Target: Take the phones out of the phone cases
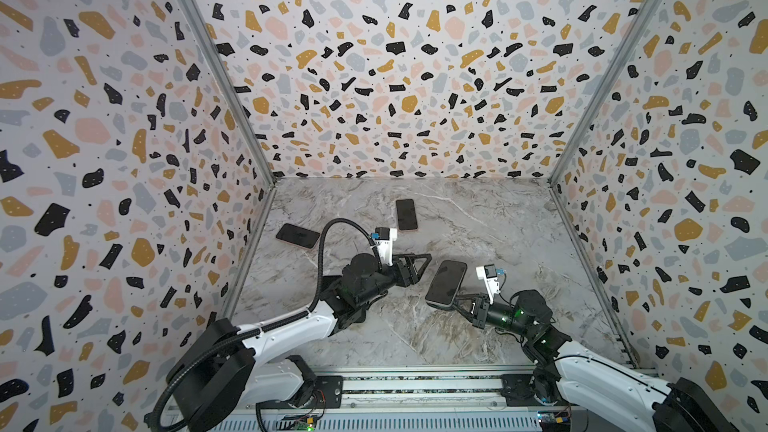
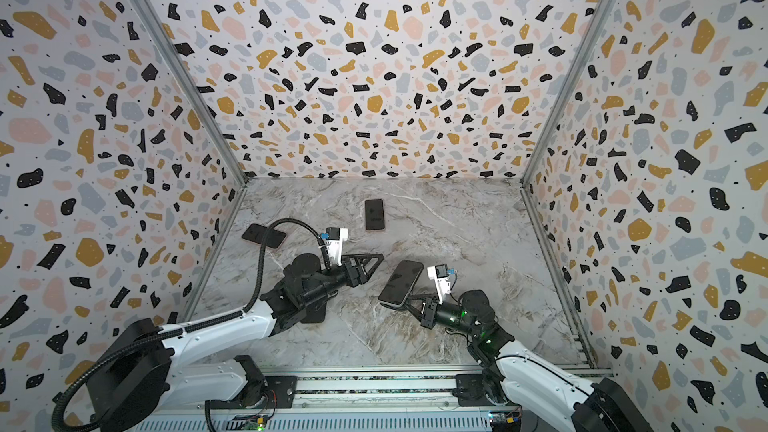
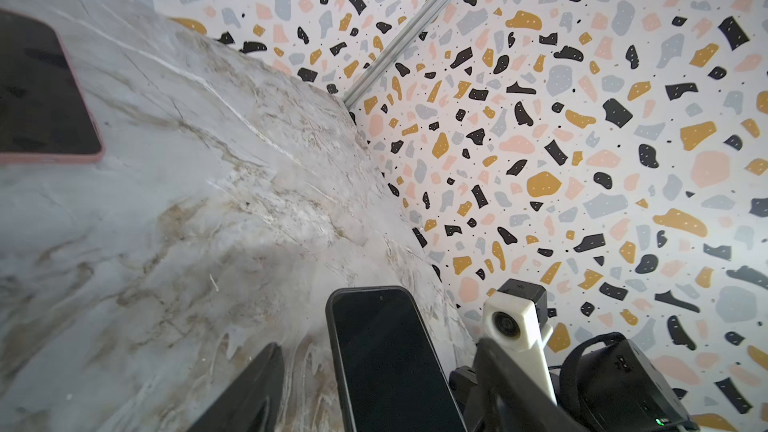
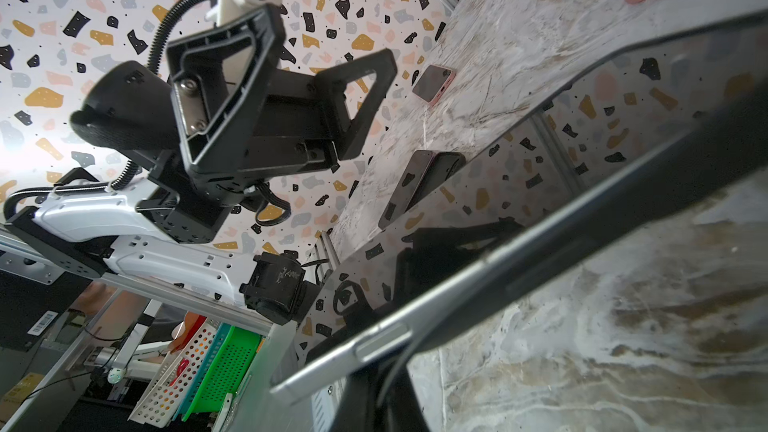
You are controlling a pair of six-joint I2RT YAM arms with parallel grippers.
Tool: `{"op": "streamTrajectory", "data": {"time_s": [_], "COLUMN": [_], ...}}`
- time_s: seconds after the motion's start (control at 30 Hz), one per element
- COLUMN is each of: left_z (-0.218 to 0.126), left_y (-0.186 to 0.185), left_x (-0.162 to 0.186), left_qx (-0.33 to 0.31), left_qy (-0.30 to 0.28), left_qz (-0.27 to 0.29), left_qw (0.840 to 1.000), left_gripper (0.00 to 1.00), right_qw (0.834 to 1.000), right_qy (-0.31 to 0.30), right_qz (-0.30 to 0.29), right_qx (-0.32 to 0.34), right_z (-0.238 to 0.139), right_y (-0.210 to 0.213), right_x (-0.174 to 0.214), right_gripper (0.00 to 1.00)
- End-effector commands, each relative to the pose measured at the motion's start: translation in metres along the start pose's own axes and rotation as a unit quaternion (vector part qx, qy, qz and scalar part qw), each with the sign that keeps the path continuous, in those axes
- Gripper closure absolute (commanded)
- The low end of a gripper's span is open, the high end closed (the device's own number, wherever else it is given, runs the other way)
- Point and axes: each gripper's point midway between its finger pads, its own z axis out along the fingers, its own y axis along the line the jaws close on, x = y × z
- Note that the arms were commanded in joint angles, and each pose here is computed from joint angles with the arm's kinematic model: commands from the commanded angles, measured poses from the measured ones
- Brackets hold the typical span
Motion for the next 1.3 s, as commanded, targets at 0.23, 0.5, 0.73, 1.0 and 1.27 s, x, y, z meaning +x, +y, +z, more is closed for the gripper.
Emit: {"op": "streamTrajectory", "data": {"time_s": [0.23, 0.5, 0.73, 1.0, 1.27], "left_z": [-0.009, -0.023, -0.018, -0.004, -0.001], "left_y": [-0.045, -0.064, -0.070, -0.061, -0.057], "left_x": [0.046, 0.073, 0.096, 0.095, 0.087], "left_qx": [-0.050, -0.067, -0.080, -0.142, -0.166], "left_qy": [0.110, 0.120, 0.136, 0.129, 0.116], "left_qz": [0.318, 0.468, 0.543, 0.596, 0.622], "left_qw": [0.940, 0.873, 0.825, 0.779, 0.757], "left_gripper": [0.26, 0.29, 0.31, 0.40, 0.51], "right_qw": [0.999, 0.999, 0.999, 0.999, 0.999], "right_qy": [-0.020, -0.018, -0.018, -0.017, -0.016], "right_qz": [-0.035, -0.034, -0.035, -0.035, -0.032], "right_qx": [-0.024, -0.021, -0.019, -0.020, -0.023], "right_z": [0.000, 0.000, -0.001, -0.001, -0.002], "right_y": [0.017, 0.015, 0.015, 0.015, 0.015], "right_x": [-0.013, -0.012, -0.011, -0.011, -0.010], "right_gripper": [1.00, 1.00, 1.00, 1.00, 1.00]}}
